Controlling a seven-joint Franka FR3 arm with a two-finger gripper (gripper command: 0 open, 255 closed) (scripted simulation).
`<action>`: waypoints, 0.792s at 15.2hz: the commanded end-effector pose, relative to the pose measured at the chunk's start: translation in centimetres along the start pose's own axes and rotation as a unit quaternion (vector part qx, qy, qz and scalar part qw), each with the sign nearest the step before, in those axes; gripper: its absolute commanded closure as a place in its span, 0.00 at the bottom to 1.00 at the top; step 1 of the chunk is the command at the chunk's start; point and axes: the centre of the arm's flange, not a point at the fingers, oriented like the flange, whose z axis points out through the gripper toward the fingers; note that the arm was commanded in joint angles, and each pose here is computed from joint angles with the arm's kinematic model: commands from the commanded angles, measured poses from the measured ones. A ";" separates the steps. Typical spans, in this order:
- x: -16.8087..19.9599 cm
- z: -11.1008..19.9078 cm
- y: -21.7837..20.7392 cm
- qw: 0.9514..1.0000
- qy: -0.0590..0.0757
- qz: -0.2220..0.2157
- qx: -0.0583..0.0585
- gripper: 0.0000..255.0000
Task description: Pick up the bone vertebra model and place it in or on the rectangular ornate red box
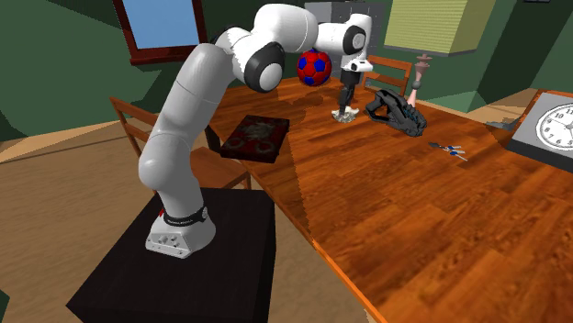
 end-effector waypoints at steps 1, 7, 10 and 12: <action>0.1 1.1 0.0 1.000 0.000 0.000 0.000 0.00; 0.1 1.4 0.0 1.000 0.000 0.000 0.000 0.00; 0.1 1.4 0.0 1.000 0.000 0.000 0.000 1.00; 0.1 1.4 0.0 1.000 0.000 0.000 0.000 1.00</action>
